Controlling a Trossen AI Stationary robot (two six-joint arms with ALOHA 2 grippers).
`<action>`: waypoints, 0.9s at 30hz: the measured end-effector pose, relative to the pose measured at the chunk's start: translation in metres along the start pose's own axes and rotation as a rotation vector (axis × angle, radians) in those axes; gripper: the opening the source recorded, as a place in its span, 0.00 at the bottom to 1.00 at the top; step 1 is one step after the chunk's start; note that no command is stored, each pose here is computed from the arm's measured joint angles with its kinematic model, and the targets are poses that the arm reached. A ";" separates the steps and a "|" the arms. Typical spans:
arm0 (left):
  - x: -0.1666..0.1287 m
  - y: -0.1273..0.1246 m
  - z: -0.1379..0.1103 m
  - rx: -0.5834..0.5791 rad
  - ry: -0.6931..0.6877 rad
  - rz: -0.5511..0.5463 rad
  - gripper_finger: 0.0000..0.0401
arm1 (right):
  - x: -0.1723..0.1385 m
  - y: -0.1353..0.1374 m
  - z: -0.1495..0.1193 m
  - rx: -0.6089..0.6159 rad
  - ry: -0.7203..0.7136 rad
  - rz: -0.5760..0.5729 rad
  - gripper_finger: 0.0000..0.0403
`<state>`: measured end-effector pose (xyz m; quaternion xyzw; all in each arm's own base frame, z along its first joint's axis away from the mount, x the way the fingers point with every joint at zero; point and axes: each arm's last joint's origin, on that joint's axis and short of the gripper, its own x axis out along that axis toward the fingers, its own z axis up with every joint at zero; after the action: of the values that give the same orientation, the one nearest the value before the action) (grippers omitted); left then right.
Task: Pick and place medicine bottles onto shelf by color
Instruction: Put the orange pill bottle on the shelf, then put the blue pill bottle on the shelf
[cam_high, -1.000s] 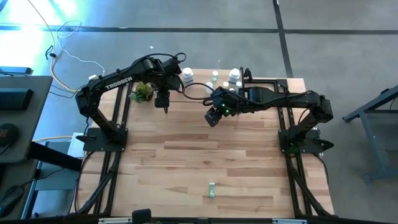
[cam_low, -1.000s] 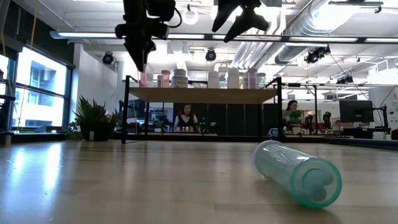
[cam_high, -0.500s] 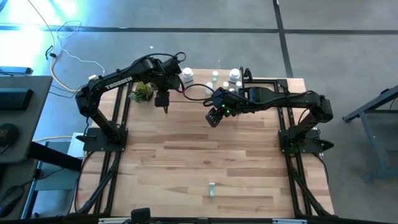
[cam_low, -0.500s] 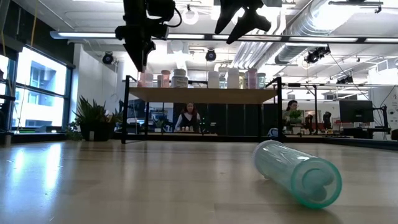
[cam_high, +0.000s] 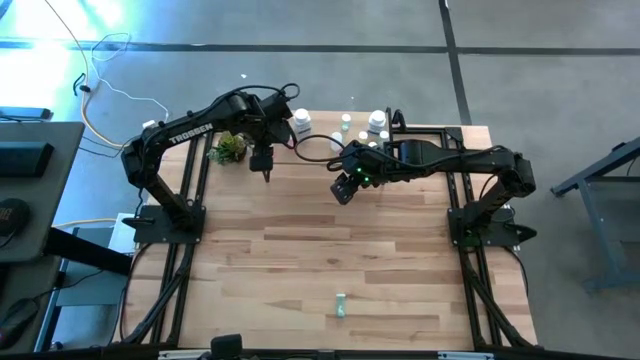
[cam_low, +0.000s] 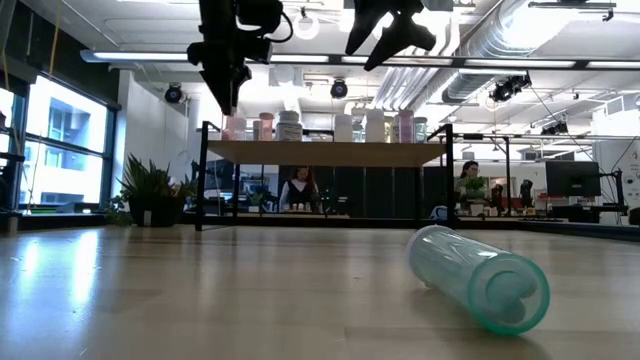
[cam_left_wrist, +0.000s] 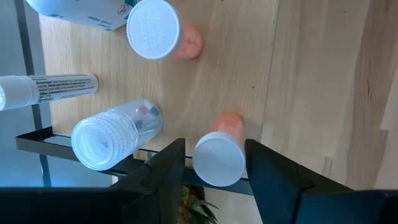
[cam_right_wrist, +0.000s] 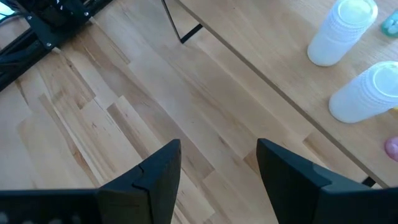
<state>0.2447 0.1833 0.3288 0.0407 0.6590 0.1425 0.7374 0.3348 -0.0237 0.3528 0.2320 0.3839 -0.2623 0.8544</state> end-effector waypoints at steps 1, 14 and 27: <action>0.000 0.000 0.000 0.000 0.000 0.000 0.39 | 0.000 0.000 0.000 0.000 0.000 0.000 0.50; -0.027 0.009 0.005 -0.044 -0.072 0.076 0.39 | 0.000 -0.001 -0.001 0.043 0.008 -0.006 0.50; -0.046 0.006 0.003 -0.077 -0.132 0.029 0.39 | -0.002 0.006 -0.011 0.148 0.104 0.037 0.50</action>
<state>0.2428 0.1776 0.3751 0.0311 0.6023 0.1753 0.7782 0.3311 -0.0120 0.3490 0.3146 0.4029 -0.2619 0.8186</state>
